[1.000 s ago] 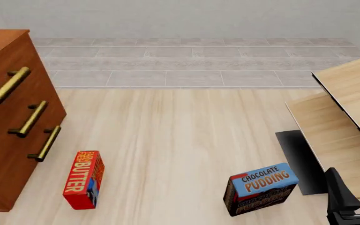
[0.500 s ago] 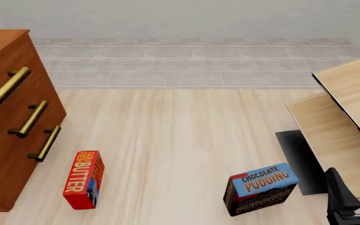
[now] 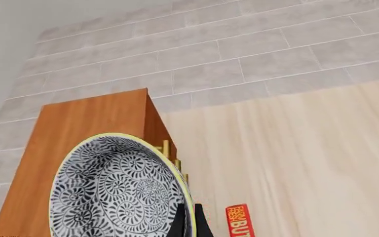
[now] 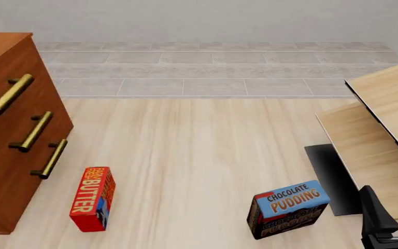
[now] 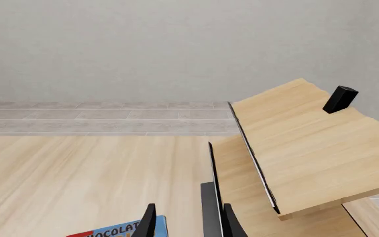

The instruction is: Close the top drawer of the cabinet and put the bowl on top of it.

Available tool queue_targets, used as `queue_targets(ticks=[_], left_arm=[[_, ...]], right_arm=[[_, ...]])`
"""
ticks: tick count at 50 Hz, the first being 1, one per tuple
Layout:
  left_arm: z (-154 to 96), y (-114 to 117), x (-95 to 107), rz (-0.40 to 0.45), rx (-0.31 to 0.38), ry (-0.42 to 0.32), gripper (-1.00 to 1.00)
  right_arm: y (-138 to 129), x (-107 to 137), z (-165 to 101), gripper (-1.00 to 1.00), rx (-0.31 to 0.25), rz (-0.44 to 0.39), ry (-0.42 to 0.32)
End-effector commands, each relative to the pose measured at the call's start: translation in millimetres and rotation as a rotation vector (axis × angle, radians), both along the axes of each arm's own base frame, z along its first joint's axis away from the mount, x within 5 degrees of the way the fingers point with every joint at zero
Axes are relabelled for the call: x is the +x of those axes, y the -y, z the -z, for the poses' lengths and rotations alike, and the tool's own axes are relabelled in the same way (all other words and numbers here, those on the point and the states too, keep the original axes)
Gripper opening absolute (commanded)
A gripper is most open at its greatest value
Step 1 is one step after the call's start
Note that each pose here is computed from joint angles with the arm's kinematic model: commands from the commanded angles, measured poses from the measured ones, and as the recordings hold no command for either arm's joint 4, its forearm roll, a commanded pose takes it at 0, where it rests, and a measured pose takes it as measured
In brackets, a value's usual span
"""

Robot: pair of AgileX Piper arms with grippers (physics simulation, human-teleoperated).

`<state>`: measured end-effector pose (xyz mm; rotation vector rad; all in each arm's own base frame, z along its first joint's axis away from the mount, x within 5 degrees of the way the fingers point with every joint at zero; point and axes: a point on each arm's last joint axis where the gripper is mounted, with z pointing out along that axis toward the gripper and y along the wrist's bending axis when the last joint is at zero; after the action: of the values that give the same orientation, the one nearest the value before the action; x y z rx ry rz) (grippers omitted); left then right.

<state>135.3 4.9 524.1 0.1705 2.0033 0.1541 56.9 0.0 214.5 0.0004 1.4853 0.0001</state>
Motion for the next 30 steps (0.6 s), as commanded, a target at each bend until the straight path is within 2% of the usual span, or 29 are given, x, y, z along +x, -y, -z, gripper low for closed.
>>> queue_targets(ticks=[1,30], left_arm=[[4,-10,13,-0.054,0.020,-0.001,-1.00],[22,-31,45,-0.149,0.025,-0.025,-1.00]], right_arm=[[0,0,0,1.00,0.000,0.000,0.000],[0,0,0,1.00,0.000,0.000,0.000]])
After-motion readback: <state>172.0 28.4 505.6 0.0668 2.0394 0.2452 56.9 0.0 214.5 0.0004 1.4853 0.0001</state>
